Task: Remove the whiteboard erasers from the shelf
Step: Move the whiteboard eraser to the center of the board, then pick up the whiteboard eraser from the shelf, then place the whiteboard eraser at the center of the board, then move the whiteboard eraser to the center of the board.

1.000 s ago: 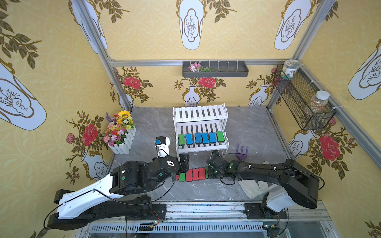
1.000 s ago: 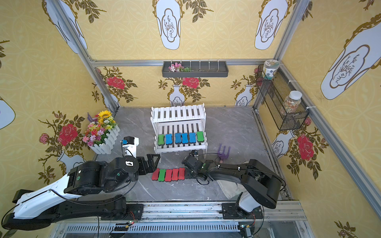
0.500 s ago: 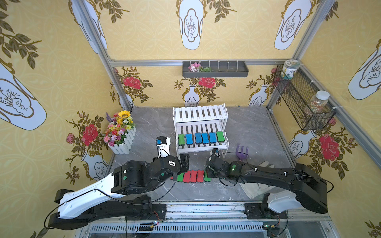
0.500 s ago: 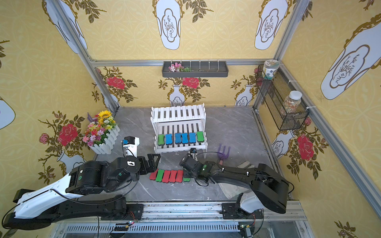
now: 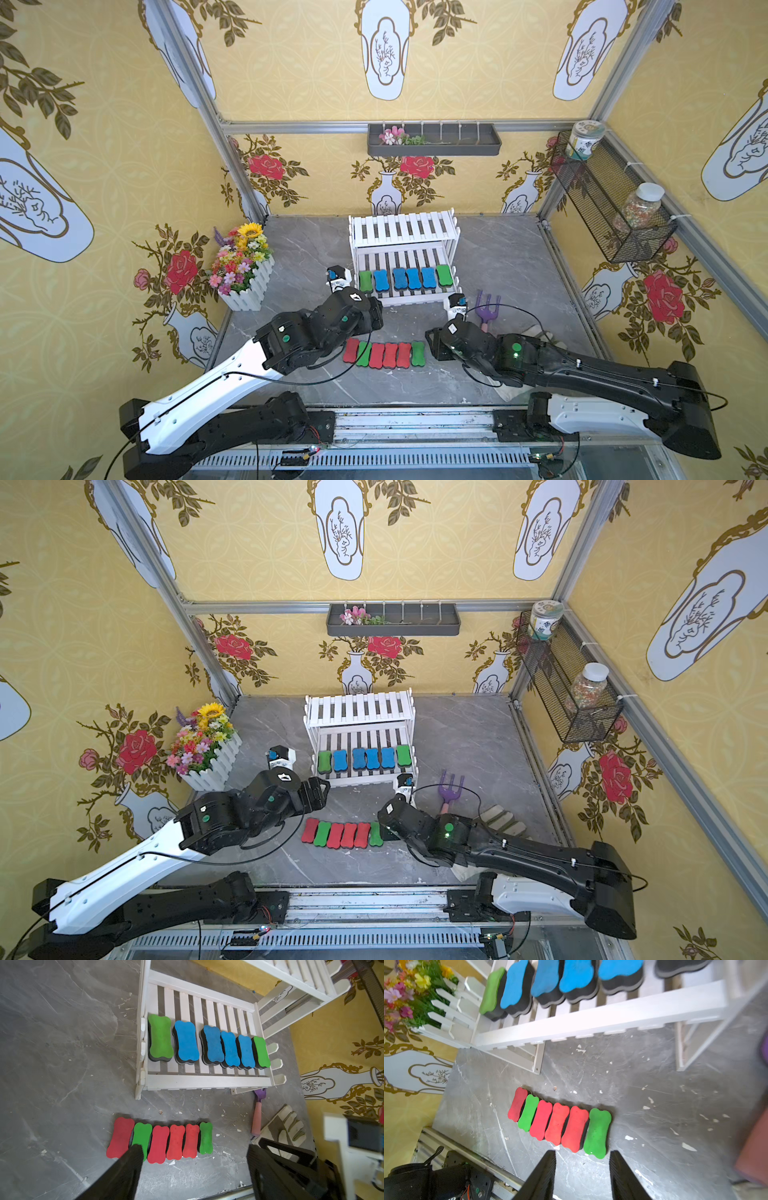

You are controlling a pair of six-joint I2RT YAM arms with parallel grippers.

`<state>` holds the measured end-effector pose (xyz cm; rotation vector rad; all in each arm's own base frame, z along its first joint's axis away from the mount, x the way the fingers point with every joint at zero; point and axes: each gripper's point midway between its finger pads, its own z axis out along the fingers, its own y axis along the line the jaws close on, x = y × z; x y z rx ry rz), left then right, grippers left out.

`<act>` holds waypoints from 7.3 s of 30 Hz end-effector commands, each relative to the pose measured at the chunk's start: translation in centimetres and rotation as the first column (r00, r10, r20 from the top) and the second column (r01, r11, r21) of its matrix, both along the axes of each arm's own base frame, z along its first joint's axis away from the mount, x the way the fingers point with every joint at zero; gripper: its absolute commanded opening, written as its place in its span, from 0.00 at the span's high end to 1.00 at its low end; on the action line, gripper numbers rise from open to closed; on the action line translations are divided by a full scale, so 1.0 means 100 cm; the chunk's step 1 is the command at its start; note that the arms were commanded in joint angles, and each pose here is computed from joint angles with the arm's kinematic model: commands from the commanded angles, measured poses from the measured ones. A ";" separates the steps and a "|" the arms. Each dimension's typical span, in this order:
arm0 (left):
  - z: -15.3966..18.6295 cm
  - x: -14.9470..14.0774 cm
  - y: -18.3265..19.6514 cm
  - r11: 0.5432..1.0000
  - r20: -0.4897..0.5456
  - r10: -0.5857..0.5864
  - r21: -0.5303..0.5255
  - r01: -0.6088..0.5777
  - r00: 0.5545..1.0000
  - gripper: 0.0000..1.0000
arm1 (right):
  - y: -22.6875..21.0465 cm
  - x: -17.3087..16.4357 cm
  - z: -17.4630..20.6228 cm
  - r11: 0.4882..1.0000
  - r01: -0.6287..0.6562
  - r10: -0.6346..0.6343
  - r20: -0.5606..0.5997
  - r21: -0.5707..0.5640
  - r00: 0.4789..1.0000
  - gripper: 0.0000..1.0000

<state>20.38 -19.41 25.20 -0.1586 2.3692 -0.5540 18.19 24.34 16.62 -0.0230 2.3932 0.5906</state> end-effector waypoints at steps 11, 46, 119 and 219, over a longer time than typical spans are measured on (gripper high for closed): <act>-0.018 0.043 -0.102 0.995 0.025 -0.098 -0.019 0.099 0.995 0.29 | -0.071 -0.003 0.000 0.979 0.202 -0.201 0.057 -0.006 0.978 0.53; -0.076 0.115 -0.036 0.932 -0.007 0.193 0.313 -0.181 0.981 0.39 | -0.098 -0.013 0.010 0.979 0.194 -0.199 0.094 0.057 0.975 0.52; -0.072 -0.007 -0.102 0.964 -0.036 0.042 0.264 -0.031 0.998 0.59 | -0.132 -0.013 0.040 0.950 0.285 -0.303 0.146 0.128 0.942 0.52; 0.068 -0.044 0.004 0.997 0.155 -0.014 -0.072 0.026 0.988 0.01 | -0.004 0.013 -0.143 0.980 -0.169 0.113 -0.395 -0.108 0.912 0.59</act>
